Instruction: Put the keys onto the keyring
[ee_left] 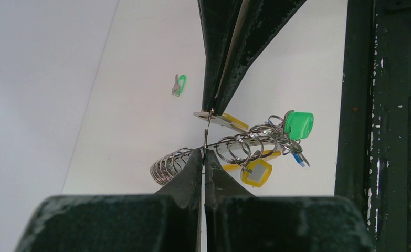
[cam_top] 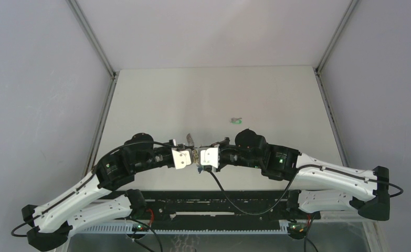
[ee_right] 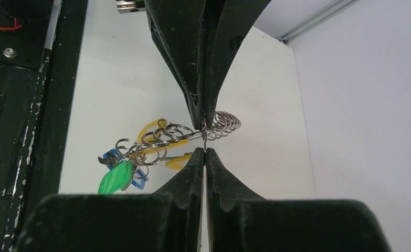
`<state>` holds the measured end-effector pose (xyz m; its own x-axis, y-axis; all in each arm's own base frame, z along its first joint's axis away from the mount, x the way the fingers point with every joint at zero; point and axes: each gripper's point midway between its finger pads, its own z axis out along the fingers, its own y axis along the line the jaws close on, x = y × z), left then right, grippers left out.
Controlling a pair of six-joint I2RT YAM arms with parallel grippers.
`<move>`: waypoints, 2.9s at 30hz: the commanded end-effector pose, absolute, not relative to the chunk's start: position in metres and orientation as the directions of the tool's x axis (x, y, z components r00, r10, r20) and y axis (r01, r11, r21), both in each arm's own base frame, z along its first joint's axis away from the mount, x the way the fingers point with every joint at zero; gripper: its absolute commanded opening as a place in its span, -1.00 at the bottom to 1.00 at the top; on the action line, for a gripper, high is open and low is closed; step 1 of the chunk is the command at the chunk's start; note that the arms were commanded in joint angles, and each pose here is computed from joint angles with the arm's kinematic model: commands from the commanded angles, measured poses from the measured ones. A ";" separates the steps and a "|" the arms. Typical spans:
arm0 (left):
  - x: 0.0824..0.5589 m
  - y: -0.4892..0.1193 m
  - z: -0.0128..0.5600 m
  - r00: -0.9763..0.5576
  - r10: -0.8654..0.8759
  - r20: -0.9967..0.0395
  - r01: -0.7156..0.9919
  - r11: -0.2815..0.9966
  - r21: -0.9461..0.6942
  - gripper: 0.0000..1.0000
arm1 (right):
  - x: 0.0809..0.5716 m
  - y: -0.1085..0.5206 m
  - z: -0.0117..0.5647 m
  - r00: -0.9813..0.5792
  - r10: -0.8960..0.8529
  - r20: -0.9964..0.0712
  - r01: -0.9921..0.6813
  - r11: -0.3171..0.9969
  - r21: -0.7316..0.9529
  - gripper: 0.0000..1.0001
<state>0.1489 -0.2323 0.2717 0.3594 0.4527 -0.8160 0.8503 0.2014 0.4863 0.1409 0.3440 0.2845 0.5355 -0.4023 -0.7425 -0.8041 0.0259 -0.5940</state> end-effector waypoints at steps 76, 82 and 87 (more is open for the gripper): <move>0.149 -0.239 0.282 0.381 0.399 -0.834 0.843 0.220 0.491 -1.00 | 0.139 0.348 0.300 0.524 -0.359 -0.773 -0.809 0.075 -0.583 -1.00; 0.149 -0.239 0.282 0.382 0.397 -0.834 0.844 0.218 0.490 -1.00 | 0.139 0.349 0.299 0.524 -0.362 -0.771 -0.811 0.066 -0.582 -1.00; 0.148 -0.240 0.282 0.384 0.394 -0.835 0.845 0.215 0.490 -1.00 | 0.139 0.351 0.297 0.522 -0.366 -0.771 -0.813 0.061 -0.579 -1.00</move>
<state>0.1493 -0.2332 0.2724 0.3553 0.4489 -0.8199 0.8516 0.2063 0.4819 0.1422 0.3443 0.2835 0.5191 -0.4078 -0.7512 -0.8117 0.0400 -0.5827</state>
